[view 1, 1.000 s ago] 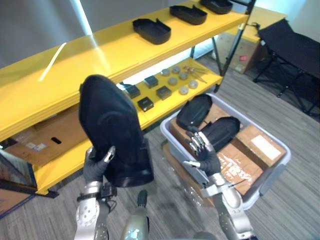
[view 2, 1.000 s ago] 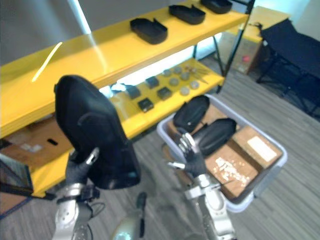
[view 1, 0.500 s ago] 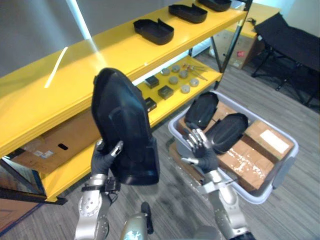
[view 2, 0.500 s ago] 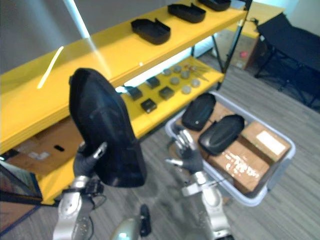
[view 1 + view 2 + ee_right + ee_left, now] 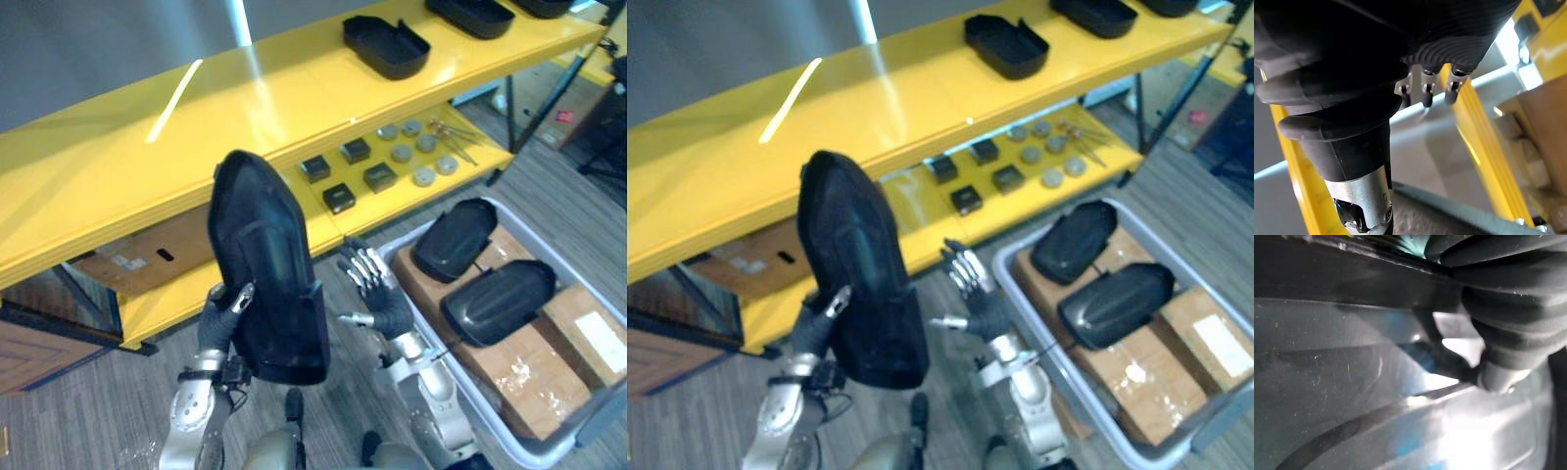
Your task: Walk over and take plastic housings, then place them on the shelf
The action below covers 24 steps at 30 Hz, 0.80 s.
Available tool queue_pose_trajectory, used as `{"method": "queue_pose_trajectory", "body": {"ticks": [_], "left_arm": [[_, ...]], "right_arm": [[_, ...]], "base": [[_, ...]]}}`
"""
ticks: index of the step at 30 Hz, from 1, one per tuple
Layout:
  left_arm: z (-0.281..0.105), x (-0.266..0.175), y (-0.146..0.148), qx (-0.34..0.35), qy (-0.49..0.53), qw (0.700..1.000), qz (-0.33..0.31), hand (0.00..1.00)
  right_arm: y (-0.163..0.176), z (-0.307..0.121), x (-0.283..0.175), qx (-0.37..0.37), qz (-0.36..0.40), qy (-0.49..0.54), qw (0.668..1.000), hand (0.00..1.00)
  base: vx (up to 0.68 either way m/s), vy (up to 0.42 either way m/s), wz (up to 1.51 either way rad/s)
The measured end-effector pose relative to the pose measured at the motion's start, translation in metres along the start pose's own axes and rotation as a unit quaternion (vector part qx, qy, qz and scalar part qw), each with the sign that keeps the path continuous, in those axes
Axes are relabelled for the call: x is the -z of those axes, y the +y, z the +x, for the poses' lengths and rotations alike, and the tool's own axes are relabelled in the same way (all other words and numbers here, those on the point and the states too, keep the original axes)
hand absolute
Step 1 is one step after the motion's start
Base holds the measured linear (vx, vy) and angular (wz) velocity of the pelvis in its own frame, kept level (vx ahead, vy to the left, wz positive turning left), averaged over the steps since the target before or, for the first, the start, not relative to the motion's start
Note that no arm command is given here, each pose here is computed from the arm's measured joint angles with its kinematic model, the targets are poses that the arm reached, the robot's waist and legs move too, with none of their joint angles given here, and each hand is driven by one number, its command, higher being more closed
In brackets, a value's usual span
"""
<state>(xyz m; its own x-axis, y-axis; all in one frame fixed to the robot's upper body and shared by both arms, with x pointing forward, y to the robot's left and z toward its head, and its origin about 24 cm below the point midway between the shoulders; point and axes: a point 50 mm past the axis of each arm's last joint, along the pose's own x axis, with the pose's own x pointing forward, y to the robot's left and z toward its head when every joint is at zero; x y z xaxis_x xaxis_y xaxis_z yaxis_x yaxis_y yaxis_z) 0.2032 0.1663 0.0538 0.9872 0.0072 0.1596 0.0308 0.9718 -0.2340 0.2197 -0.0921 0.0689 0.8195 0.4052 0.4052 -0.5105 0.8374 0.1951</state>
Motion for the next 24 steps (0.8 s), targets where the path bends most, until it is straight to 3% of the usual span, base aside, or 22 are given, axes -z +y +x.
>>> {"method": "queue_pose_trajectory", "body": {"ticks": [1, 2, 8, 14, 19, 24], "left_arm": [[0.000, 0.000, 0.000, 0.000, -0.002, 1.000, 0.000, 1.00], [-0.003, -0.012, -0.007, 0.007, -0.039, 0.999, -0.015, 1.00], [-0.003, -0.013, -0.005, 0.001, -0.041, 0.999, -0.012, 1.00], [-0.003, -0.033, 0.018, -0.074, -0.082, 0.994, 0.024, 1.00], [-0.007, -0.046, 0.035, -0.138, -0.107, 0.979, 0.103, 1.00], [-0.017, -0.044, 0.046, -0.171, -0.095, 0.974, 0.111, 1.00]], "right_arm": [[0.000, 0.000, 0.000, 0.000, -0.001, 0.001, 1.000, 0.00], [-0.014, -0.019, 0.006, 0.085, 0.001, 0.029, 0.996, 0.00], [-0.026, -0.030, 0.005, 0.120, -0.008, 0.034, 0.992, 0.00], [-0.081, -0.064, -0.020, 0.251, -0.077, 0.017, 0.965, 0.00], [-0.083, -0.048, -0.025, 0.242, -0.082, 0.001, 0.967, 0.00], [-0.072, -0.014, -0.017, 0.206, -0.076, -0.003, 0.976, 0.00]], "base": [[-0.02, -0.033, 0.22], [0.00, 0.000, 0.00], [0.00, -0.003, -0.08], [0.05, 0.009, -0.08], [-0.02, -0.034, 0.47], [-0.06, 0.017, 1.02]]}}
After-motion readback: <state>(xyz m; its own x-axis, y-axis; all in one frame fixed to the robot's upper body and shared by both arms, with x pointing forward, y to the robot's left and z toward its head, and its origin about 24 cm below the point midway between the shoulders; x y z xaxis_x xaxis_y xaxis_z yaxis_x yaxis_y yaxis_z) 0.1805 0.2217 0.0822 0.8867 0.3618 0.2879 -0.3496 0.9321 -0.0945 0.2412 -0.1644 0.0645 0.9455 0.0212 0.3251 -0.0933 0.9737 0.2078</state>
